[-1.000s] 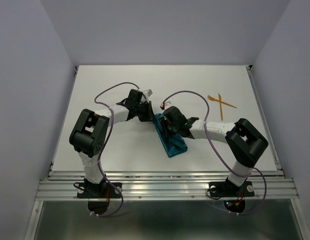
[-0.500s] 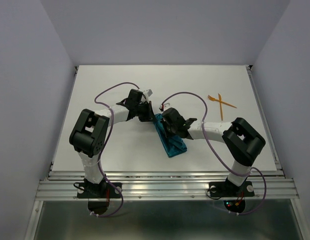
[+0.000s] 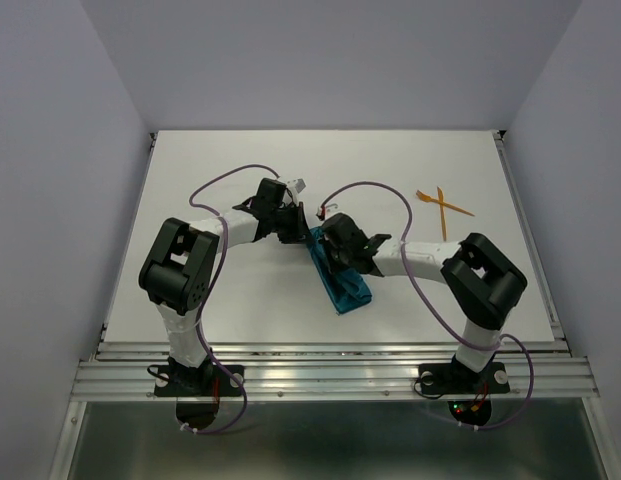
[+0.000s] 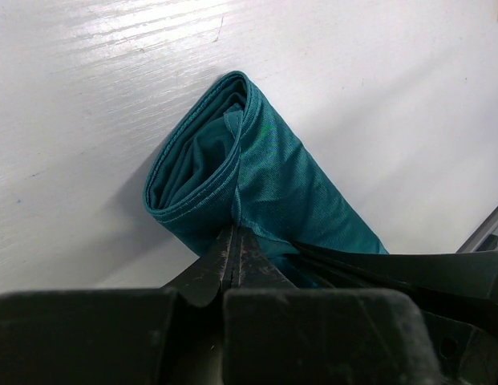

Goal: Fold the napkin into a case and place the utensils inside
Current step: Stuff the top corner of the smaller-rectangle-folded napkin into the folded napkin.

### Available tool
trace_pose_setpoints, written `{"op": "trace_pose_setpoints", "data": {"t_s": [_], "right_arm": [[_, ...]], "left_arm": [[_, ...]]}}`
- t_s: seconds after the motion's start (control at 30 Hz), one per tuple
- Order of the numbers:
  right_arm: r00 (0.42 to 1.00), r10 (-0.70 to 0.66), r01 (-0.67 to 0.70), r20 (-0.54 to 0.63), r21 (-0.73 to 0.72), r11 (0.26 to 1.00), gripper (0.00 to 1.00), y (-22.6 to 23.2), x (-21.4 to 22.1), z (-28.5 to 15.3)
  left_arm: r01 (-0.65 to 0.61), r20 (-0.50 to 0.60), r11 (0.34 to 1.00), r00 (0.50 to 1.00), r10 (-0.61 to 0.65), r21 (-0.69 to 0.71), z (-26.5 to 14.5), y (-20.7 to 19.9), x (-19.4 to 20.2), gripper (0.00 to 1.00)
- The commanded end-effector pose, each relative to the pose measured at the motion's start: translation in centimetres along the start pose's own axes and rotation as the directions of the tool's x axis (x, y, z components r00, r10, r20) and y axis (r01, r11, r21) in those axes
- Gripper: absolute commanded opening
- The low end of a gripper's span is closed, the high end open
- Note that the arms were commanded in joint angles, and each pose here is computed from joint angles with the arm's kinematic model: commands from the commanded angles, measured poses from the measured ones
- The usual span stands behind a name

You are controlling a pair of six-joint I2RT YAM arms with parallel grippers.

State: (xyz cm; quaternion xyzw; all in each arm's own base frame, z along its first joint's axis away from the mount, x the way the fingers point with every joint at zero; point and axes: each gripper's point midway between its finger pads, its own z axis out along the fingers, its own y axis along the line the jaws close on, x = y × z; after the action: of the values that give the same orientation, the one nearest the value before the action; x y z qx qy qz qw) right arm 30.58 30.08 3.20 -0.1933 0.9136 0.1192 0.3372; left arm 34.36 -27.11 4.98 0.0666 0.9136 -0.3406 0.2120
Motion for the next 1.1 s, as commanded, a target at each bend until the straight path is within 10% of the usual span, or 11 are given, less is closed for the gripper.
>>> {"op": "trace_pose_setpoints", "data": {"t_s": [0.0,0.8,1.07], "right_arm": [[0.996,0.022,-0.019,0.088,-0.03,0.999,0.01,1.5,-3.5,0.0],[0.996,0.075,-0.072,0.042,-0.077,0.994,0.01,2.5,-1.8,1.6],[0.992,0.117,-0.112,0.055,-0.085,0.99,0.01,2.7,-1.6,1.9]], "left_arm": [[-0.016,0.001,0.999,1.0,0.016,0.037,0.1,-1.1,-0.3,0.0],[-0.016,-0.003,1.0,1.0,0.016,0.02,0.5,-1.1,-1.0,0.0],[-0.024,-0.002,1.0,1.0,0.025,0.007,-0.6,-1.8,-1.8,0.38]]}}
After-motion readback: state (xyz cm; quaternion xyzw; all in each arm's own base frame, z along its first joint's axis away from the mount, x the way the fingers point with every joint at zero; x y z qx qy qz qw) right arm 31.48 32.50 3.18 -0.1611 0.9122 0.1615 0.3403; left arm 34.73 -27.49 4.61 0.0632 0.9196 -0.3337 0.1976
